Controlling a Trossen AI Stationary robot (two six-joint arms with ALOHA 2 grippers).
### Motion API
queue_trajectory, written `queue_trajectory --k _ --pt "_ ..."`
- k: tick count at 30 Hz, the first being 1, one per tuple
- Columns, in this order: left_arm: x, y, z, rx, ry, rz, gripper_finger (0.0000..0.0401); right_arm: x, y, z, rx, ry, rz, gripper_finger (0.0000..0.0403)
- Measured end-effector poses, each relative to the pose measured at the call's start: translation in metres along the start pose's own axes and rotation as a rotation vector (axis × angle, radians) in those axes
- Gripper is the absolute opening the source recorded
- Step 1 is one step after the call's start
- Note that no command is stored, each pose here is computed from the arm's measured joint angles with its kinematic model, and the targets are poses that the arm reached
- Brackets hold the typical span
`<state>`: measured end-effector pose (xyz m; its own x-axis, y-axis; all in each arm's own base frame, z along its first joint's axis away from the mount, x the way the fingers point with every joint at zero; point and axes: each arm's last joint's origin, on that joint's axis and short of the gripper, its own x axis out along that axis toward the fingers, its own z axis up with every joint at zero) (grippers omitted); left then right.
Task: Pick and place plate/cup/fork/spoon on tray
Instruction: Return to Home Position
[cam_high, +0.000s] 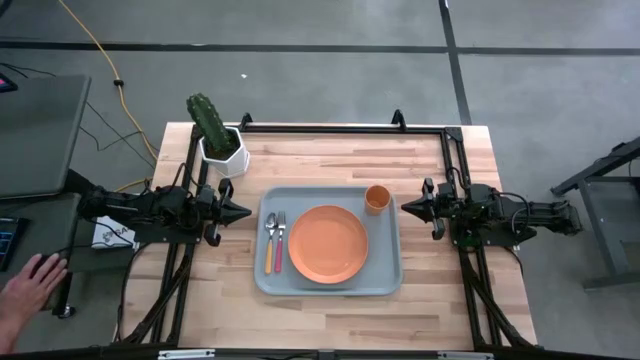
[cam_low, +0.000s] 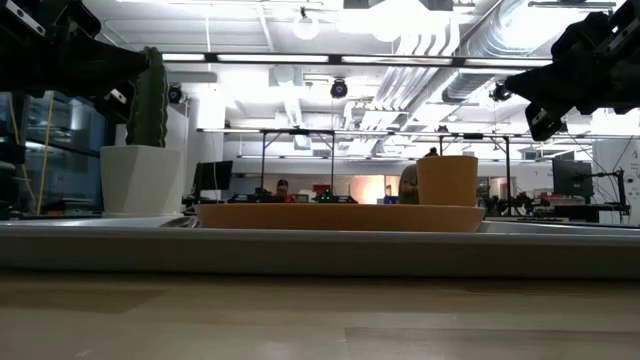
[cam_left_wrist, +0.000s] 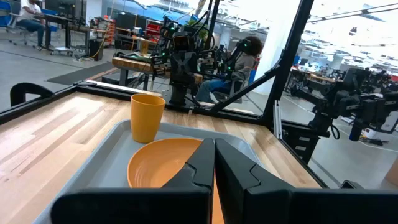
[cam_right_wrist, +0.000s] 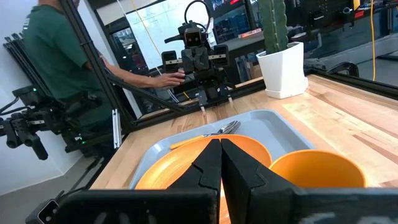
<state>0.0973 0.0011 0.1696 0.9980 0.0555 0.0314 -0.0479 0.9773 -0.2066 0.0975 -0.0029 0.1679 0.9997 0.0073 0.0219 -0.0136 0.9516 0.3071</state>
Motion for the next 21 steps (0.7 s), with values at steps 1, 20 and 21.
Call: queue_trajectory --k 1,20,21 --pt "0.0 0.0 0.0 0.0 0.0 0.0 0.0001 0.0 0.0 0.0 0.0 0.0 0.0 0.0" --pt "0.0 0.0 0.0 0.0 0.0 0.0 0.0 0.0 0.0 0.0 0.0 0.0 0.0 0.0" --pt "0.0 0.0 0.0 0.0 0.0 0.0 0.0 0.0 0.0 0.0 0.0 0.0 0.0 0.0"
